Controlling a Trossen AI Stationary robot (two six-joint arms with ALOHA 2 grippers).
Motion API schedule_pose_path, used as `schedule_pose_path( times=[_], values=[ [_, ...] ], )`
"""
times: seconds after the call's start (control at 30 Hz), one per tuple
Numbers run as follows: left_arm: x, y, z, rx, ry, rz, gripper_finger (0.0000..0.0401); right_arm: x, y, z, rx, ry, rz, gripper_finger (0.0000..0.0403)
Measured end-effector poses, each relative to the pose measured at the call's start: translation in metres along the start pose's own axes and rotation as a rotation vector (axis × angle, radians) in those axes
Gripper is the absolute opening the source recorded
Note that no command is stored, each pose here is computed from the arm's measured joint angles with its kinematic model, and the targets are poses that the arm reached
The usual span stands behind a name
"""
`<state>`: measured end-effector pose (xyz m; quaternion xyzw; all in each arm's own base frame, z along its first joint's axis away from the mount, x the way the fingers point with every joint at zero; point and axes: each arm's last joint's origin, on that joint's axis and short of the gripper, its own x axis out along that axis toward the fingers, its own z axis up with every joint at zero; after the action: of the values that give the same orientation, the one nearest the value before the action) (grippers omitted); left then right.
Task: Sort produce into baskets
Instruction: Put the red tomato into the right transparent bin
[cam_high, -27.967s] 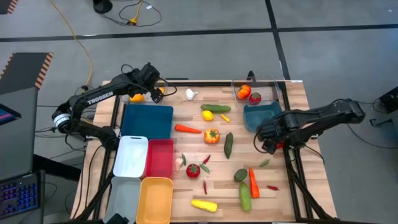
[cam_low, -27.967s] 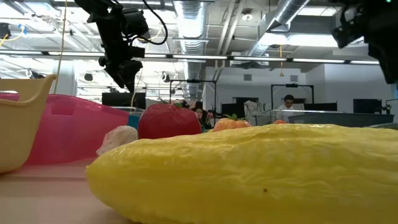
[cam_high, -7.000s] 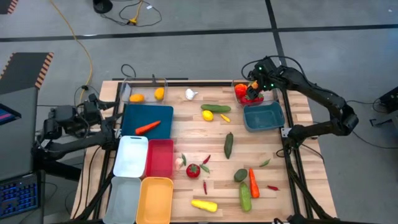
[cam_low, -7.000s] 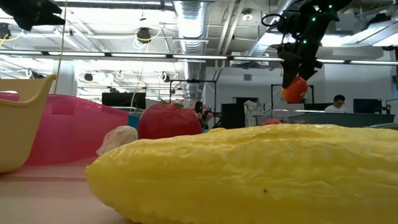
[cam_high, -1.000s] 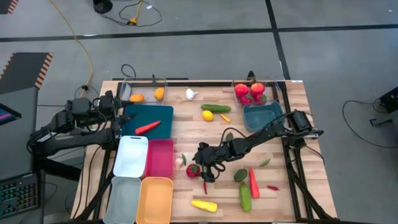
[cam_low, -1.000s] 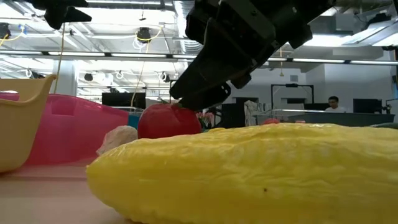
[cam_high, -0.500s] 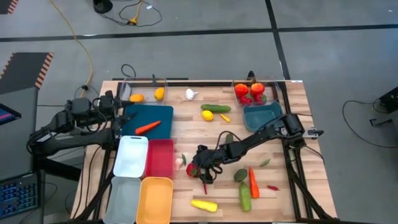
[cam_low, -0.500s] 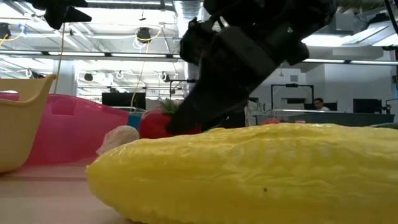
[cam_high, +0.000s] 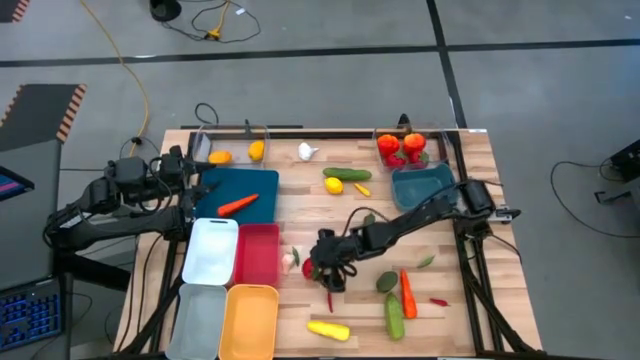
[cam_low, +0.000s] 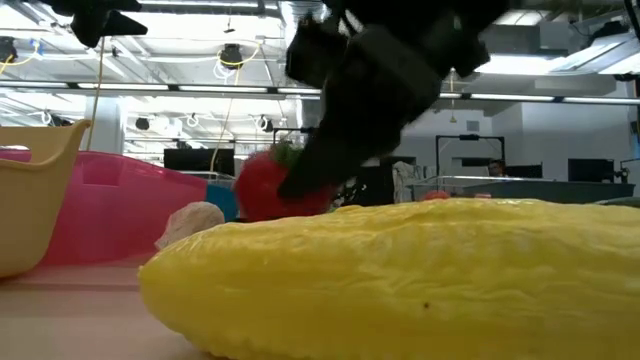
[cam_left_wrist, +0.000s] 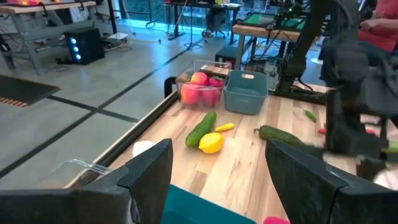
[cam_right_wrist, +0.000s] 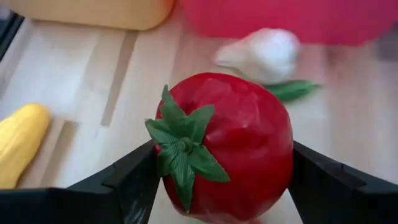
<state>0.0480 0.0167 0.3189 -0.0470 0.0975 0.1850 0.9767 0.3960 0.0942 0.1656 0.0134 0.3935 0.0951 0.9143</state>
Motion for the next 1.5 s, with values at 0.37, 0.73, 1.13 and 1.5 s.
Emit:
schedule_pose_path(
  times=[0.37,0.73,1.13,1.5],
  values=[
    [0.0,0.0,0.0,0.001,0.002,-0.009,0.0244,-0.138,-0.057,0.036,-0.023,0.072,-0.415,0.0327],
    [0.015,-0.002,0.001,0.005,0.062,-0.009,0.0244,-0.248,-0.152,0.001,0.351,0.151,-0.746,0.0333],
    [0.064,-0.011,0.013,0.03,0.102,-0.185,0.0235,-0.269,-0.221,-0.048,0.642,0.298,-0.863,0.0335],
    [0.124,-0.025,0.0,0.125,0.256,-0.251,0.0225,-0.275,-0.233,-0.058,0.69,0.32,-0.889,0.0336]
  ],
)
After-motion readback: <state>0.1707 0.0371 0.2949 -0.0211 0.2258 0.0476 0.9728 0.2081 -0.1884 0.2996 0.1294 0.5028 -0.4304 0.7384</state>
